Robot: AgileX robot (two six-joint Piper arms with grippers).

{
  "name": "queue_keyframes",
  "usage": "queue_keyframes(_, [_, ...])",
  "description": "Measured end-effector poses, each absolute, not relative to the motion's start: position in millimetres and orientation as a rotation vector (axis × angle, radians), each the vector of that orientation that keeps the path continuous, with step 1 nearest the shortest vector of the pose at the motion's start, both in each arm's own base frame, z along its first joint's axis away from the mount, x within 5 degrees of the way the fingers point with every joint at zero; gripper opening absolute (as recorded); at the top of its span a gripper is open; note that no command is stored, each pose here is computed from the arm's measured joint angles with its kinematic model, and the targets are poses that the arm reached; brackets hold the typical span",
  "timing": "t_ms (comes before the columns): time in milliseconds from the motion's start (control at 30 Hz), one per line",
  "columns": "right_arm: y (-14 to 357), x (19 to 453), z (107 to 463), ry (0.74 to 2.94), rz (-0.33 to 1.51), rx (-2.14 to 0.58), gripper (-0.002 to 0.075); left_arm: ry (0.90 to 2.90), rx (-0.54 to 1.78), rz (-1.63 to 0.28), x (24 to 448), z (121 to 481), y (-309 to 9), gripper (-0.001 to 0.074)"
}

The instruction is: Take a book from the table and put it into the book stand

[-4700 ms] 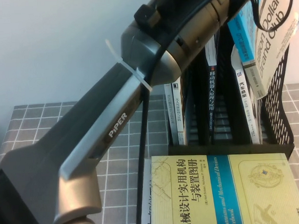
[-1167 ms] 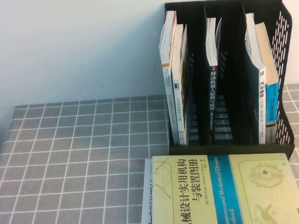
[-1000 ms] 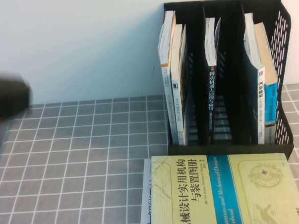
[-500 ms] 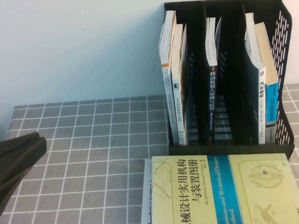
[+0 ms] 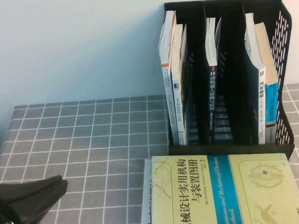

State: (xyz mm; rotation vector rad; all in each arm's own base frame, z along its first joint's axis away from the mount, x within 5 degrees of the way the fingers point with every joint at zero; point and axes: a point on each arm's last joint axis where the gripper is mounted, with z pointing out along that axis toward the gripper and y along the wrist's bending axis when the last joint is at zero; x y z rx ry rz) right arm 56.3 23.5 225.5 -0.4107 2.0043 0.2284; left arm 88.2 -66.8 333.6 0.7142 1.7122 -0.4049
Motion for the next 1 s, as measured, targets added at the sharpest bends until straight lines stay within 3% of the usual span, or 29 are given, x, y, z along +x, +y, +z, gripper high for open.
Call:
queue_keyframes(200, [23.4, 56.0, 224.8, 2.007, 0.229, -0.411, -0.0004, 1.586, 0.676, -0.231, 96.5, 314.5, -59.0, -0.0001])
queue_keyframes(400, [23.4, 56.0, 224.8, 2.007, 0.229, -0.411, -0.0004, 1.477, 0.432, -0.168, 84.5, 270.7, -34.8, -0.0001])
queue_keyframes(633, [23.5, 56.0, 224.8, 2.007, 0.231, -0.41, -0.0004, 1.557, 0.174, -0.148, 58.5, 204.0, -12.3, -0.0002])
queue_keyframes(833, [23.5, 56.0, 224.8, 2.007, 0.231, -0.41, -0.0004, 1.824, -0.002, -0.26, 53.0, 177.5, -10.5, -0.0001])
queue_keyframes(1000, [23.6, 56.0, 224.8, 2.007, 0.233, -0.409, -0.0004, 1.832, -0.012, -0.249, 52.7, 177.1, -9.4, -0.0001])
